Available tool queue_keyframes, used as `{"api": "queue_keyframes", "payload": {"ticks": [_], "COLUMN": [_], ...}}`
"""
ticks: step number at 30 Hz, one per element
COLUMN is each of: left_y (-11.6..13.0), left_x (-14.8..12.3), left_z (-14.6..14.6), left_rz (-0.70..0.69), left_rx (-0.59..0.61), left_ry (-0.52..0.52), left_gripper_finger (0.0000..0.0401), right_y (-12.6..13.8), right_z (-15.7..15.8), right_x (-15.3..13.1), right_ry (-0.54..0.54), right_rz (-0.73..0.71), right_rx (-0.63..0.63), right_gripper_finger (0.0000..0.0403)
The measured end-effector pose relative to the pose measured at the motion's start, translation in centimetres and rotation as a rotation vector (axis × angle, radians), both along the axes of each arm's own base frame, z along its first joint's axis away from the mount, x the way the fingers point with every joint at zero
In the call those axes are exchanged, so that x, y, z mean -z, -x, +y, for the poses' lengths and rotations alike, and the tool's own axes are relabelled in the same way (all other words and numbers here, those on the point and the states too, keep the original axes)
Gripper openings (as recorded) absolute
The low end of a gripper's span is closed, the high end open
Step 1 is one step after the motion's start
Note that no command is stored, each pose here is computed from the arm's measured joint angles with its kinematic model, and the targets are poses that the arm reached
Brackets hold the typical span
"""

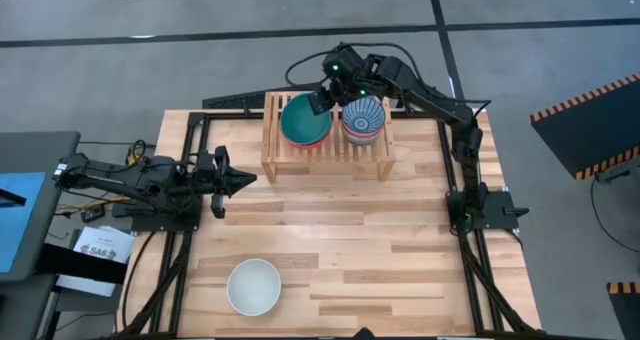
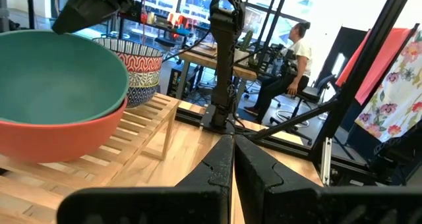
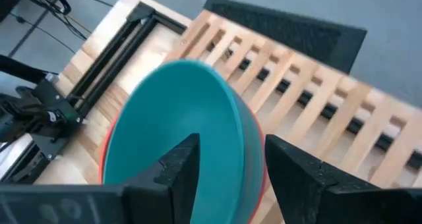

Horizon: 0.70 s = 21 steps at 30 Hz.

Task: Place and stack bowls onto a shelf
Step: Stack the big dark blue bowl on top of the other big orange bowl on the shelf

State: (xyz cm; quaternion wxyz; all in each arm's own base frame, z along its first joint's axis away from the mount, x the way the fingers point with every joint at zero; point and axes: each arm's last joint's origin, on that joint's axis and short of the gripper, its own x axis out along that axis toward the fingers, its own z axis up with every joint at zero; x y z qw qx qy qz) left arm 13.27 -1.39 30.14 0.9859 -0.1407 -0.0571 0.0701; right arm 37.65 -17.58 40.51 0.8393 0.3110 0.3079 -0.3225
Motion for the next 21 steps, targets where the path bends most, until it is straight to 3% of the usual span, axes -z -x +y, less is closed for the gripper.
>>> {"api": "queue_keyframes", "payload": {"ticks": [13, 21], "left_y": [0.0, 0.0], "left_x": [0.0, 0.0], "left_z": [0.0, 0.1], "left_rz": [0.0, 0.004], "left_rx": [0.0, -0.044], "left_ry": [0.0, -0.006], "left_gripper_finger": [0.0, 0.0], "right_y": [1.3, 2.8], "right_z": [0.2, 1.7], "right_x": [-1.1, -2.9], "right_ry": [0.14, 0.252], "right_rz": [0.083, 0.127], "right_rx": [-0.149, -0.276], "right_gripper_finger": [0.0158, 0.0089]}}
